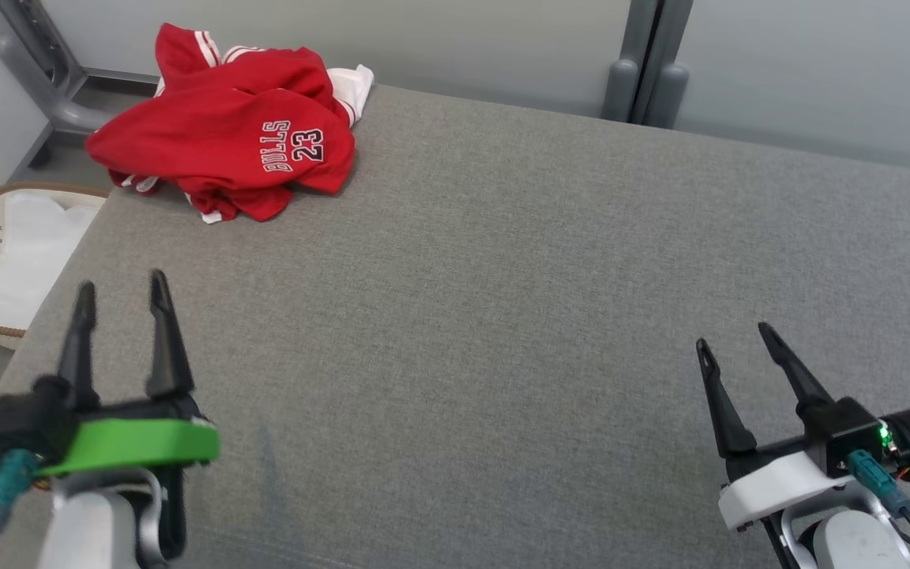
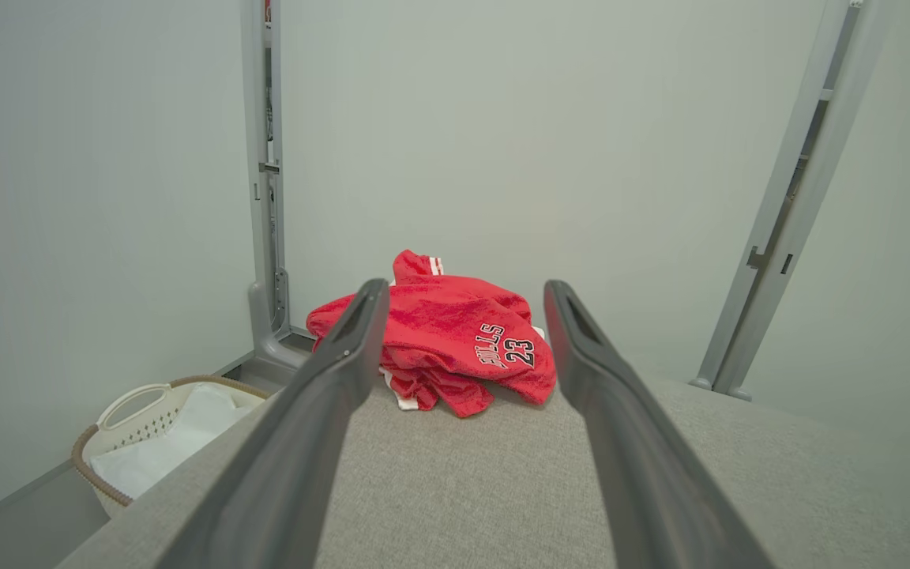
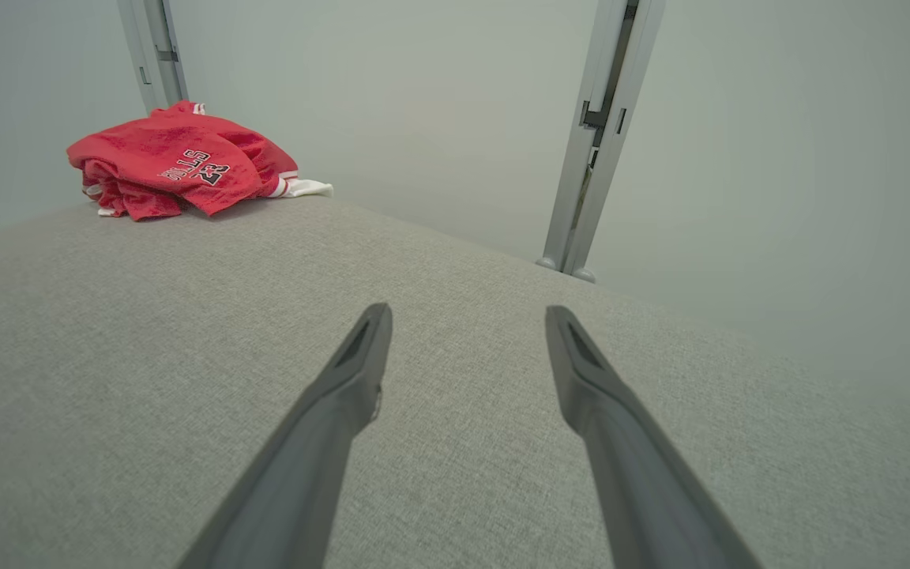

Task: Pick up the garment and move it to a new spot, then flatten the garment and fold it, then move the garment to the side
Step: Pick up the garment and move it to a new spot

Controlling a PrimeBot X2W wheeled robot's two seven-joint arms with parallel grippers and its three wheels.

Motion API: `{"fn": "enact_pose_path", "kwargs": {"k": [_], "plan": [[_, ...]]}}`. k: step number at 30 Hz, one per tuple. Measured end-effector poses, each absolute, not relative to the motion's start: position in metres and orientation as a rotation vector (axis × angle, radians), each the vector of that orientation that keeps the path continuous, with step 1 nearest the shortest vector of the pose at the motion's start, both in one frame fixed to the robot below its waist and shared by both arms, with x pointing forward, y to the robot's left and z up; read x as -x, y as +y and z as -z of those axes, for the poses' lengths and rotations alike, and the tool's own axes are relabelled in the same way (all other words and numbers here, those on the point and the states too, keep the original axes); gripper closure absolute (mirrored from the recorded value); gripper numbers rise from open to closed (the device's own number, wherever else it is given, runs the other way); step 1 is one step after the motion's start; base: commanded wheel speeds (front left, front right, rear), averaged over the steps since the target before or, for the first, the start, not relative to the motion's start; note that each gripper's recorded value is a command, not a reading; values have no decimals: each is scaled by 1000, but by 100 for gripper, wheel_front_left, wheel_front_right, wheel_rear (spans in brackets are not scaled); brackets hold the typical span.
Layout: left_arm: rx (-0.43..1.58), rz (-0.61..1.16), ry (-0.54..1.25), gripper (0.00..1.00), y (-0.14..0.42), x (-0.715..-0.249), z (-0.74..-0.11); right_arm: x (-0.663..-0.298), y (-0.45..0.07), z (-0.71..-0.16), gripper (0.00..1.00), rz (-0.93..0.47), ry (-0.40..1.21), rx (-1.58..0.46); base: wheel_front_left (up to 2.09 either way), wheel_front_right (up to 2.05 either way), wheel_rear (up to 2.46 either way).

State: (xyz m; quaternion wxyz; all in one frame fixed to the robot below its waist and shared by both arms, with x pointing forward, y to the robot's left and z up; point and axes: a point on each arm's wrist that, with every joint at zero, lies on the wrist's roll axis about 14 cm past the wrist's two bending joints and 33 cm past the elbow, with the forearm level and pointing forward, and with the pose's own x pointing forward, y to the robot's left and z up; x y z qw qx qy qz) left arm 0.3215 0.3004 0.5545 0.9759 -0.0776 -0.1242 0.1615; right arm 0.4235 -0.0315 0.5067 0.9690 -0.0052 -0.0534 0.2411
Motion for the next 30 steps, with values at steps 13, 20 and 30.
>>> {"fn": "enact_pose_path", "kwargs": {"k": [13, 20, 30], "plan": [[-72, -250, -382, 0, 355, -455, -643, -468, -43, -509, 0, -440, -176, 54, 0, 0, 0], [-106, -223, -122, 0, 364, -530, -576, -485, -63, -475, 0, -393, -119, 85, 0, 0, 0], [-161, -151, 328, 0, 351, -562, -419, -489, -91, -413, 0, -334, 24, 98, 0, 0, 0]]}}
